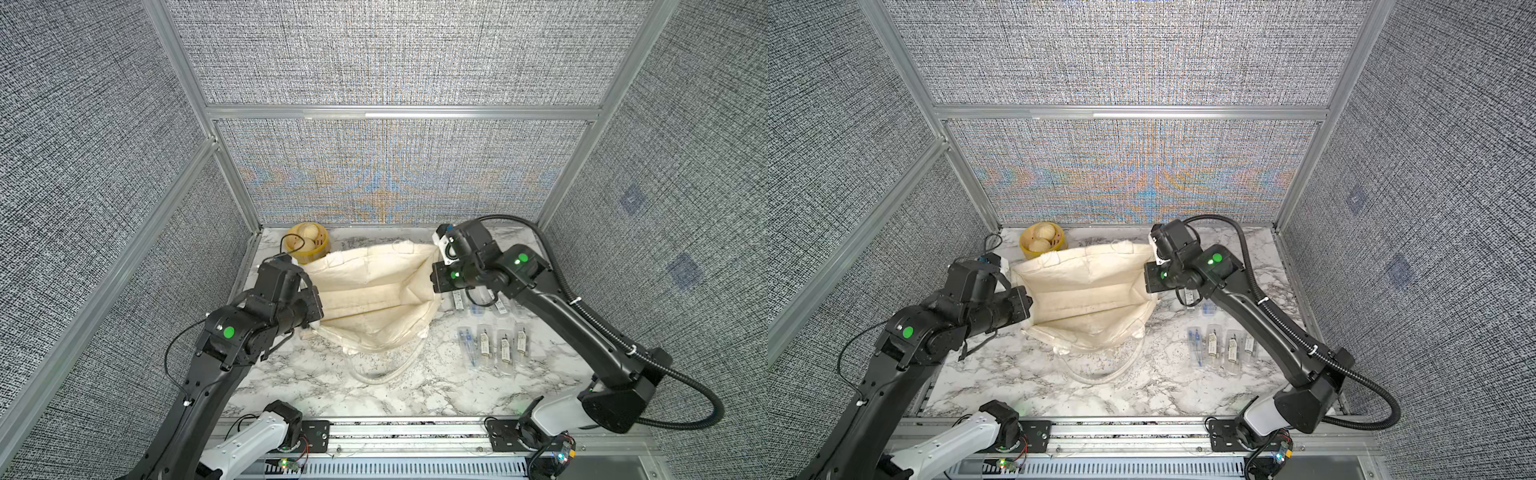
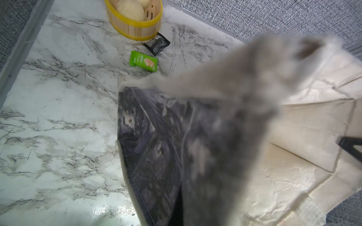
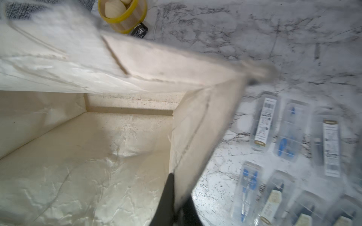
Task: Take out the compass set from the canvas bag
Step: Place the canvas bag at the center of the board.
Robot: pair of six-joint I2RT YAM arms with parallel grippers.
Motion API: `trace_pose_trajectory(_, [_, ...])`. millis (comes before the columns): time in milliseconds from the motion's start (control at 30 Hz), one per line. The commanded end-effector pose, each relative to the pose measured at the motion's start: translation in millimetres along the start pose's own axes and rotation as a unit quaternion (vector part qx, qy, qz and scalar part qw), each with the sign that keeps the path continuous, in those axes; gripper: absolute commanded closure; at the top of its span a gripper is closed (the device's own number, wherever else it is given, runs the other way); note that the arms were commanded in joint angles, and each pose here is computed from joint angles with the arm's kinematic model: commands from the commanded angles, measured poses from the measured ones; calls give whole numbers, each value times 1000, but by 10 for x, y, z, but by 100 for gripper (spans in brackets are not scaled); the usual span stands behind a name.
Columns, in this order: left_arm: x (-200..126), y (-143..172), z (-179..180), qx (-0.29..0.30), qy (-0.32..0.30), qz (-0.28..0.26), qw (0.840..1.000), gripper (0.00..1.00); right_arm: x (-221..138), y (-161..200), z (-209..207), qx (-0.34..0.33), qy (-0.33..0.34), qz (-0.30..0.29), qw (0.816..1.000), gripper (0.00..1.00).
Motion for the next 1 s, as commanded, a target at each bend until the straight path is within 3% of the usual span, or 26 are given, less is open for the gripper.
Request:
trace_pose_trajectory(0, [-6, 22, -45, -1, 10, 37, 999, 100, -202, 198, -123, -27, 21, 74, 997, 100])
trace_pose_trajectory(300, [231, 88, -112, -77, 62, 115, 988, 100, -374, 102, -184, -14, -5, 64, 998, 100])
trace_pose_trajectory(467, [475, -101, 3, -103, 57, 129, 985, 100, -86, -1, -210, 3, -24, 76, 997, 100])
trace_pose_trajectory(667, [1018, -185, 273, -95, 3, 155, 983, 100, 392, -181, -274, 19, -35, 79, 996, 100])
trace_pose_trajectory(800, [1191, -273, 362, -75, -32, 170, 982, 100, 620, -297, -310, 18, -36, 91, 995, 100])
trace_pose_trajectory(967, [1309, -353, 456, -50, -63, 172, 982, 86, 816, -392, -362, 19, -32, 95, 995, 98])
Point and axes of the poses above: each gripper's point midway between its finger pads, its own x axis out along the fingers, its own z axis along the line the jaws close on, y = z × x, the point moved 3 cm from there along -x, back along the fingers, and after that the axes turned 2 degrees about x, right-handed, at the moved point
